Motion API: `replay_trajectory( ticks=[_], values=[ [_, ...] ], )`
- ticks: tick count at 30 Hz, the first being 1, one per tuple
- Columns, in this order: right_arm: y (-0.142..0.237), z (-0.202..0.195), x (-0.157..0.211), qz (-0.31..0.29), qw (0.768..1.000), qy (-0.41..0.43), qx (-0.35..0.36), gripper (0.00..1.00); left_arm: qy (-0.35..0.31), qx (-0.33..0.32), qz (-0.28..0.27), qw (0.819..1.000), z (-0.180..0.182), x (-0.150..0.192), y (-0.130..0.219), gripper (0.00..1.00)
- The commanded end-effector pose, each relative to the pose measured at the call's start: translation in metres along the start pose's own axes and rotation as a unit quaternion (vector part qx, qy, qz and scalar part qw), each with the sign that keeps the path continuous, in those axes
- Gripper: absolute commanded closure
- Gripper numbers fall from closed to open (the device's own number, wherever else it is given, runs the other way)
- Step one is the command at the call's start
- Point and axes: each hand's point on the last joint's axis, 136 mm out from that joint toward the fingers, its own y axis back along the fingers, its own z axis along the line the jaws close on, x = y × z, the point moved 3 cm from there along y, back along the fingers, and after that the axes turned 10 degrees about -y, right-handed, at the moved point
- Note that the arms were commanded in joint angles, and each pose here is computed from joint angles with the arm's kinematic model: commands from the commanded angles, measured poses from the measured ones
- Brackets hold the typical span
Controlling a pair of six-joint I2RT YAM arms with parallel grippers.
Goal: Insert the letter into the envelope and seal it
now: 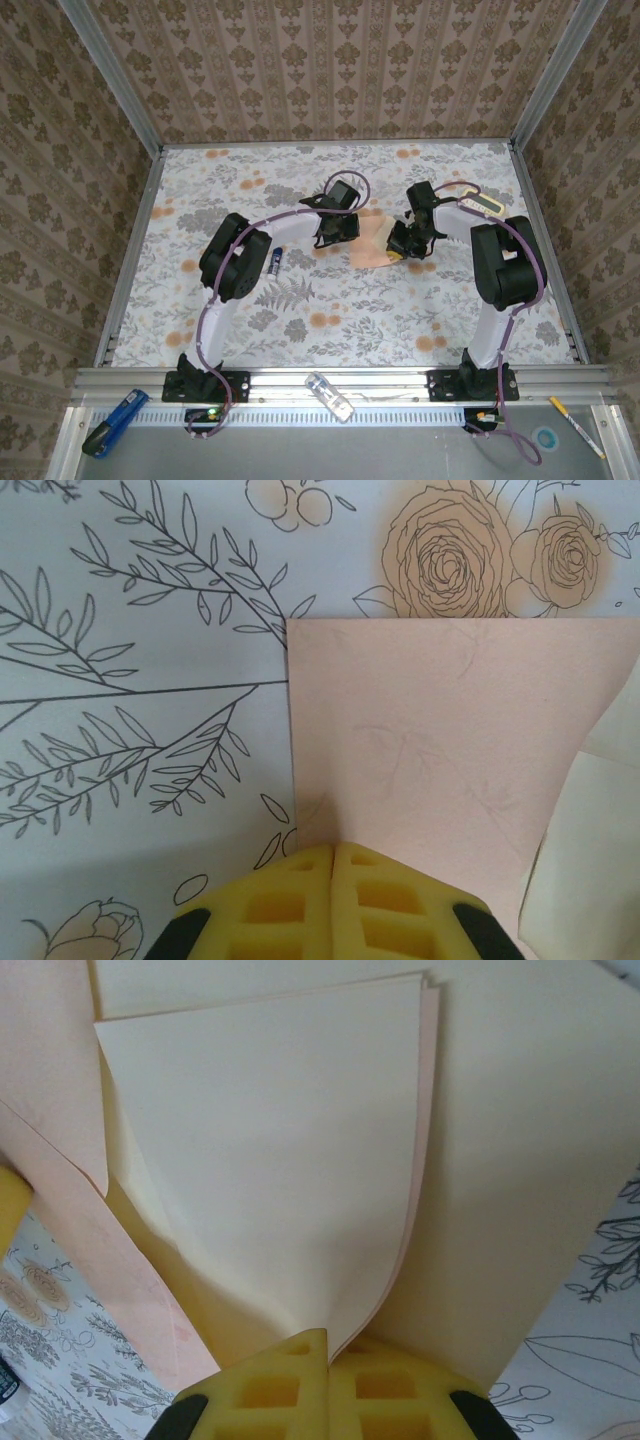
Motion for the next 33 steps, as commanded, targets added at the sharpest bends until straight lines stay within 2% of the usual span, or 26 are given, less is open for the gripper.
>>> replay_trajectory(
  ticks=[1, 16, 23, 33],
  values=[
    [0.002, 0.007, 0.006, 0.011, 1.0, 0.005, -0.009, 1.0, 0.005, -0.025, 0.058, 0.998, 0.009, 0.032, -0.009, 1.0],
    [0.018, -0.008, 0.004, -0.001, 1.0, -0.002, 0.027, 1.0, 0.006, -0.03, 0.059, 0.998, 0.011, 0.033, -0.009, 1.0],
    [0.009, -0.002, 0.005, 0.014, 1.0, 0.002, 0.003, 1.0, 0.007, -0.029, 0.06, 0.998, 0.011, 0.033, -0.009, 1.0],
    [-0.002, 0.027, -0.002, 0.019, 0.998, 0.038, -0.055, 1.0, 0.006, -0.025, 0.062, 0.998, 0.01, 0.034, -0.01, 1.0]
  ],
)
